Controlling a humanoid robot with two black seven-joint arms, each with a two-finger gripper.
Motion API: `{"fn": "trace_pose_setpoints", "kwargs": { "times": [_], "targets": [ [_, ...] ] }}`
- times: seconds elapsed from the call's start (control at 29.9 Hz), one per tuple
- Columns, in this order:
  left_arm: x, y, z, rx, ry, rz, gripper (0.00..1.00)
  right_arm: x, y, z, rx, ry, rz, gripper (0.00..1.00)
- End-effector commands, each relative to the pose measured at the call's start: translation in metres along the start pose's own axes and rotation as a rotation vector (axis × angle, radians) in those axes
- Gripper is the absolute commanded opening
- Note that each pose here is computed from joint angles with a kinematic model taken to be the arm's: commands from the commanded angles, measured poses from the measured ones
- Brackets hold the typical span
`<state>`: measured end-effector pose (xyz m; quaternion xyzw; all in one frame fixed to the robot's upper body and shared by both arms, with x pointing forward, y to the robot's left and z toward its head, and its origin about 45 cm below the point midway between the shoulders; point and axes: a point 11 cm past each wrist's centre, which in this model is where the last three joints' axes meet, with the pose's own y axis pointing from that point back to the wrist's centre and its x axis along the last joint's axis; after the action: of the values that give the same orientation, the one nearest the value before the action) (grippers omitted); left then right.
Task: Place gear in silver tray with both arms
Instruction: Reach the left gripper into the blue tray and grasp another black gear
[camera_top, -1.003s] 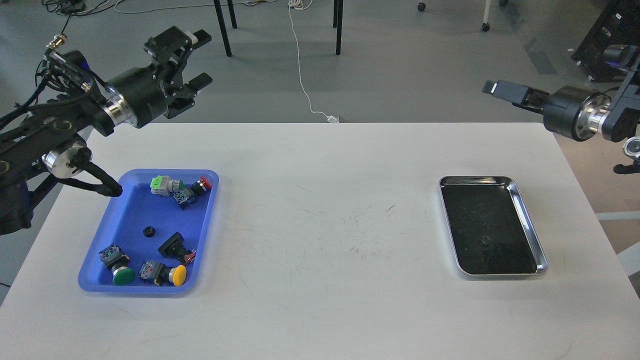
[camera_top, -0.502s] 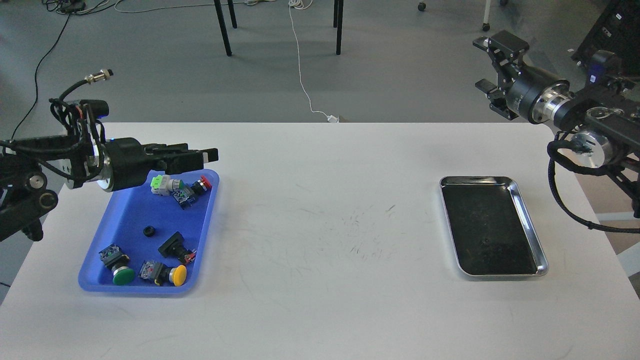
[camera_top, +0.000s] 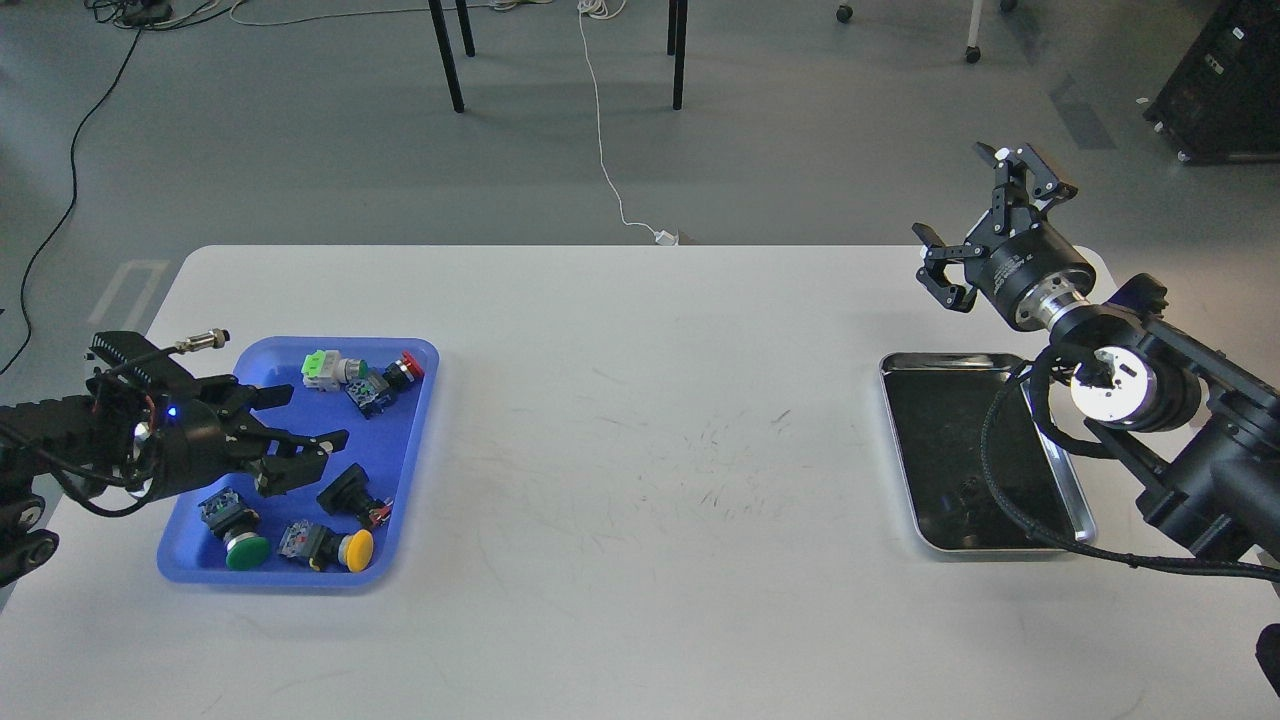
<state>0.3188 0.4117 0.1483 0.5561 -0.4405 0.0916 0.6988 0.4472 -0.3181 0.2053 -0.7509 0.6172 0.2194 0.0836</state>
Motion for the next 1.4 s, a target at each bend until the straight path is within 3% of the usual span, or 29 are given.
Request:
{"fn": "trace_pose_setpoints", "kwargs": {
  "times": [0.0, 0.43, 0.87, 1.07, 1.17, 1.37],
  "targets": [
    [-0.012, -0.005, -0.009, 0.033, 0.019, -0.027, 0.73, -0.001, 0.000, -0.001, 0.001, 0.004, -0.003, 0.97],
    [-0.022, -0.009, -0.006, 0.026, 0.044, -0.079, 0.62, -0.002, -0.001, 0.001, -0.010, 0.017, -0.002, 0.97],
    [-0.034, -0.008, -0.006, 0.017, 0.070, -0.138, 0.24, -0.002, -0.001, -0.001, -0.007, 0.021, -0.001, 0.97],
    [-0.032, -0.008, -0.006, 0.016, 0.066, -0.135, 0.16, -0.002, -0.002, -0.002, -0.006, 0.022, 0.001, 0.97],
    [-0.017, -0.009, -0.009, 0.020, 0.063, -0.101, 0.16, -0.004, -0.002, -0.004, -0.001, 0.020, -0.004, 0.97],
    [0.055, -0.014, 0.008, -0.053, 0.046, 0.029, 0.16, -0.004, 0.005, -0.038, 0.041, 0.061, -0.031, 0.97]
  ]
}}
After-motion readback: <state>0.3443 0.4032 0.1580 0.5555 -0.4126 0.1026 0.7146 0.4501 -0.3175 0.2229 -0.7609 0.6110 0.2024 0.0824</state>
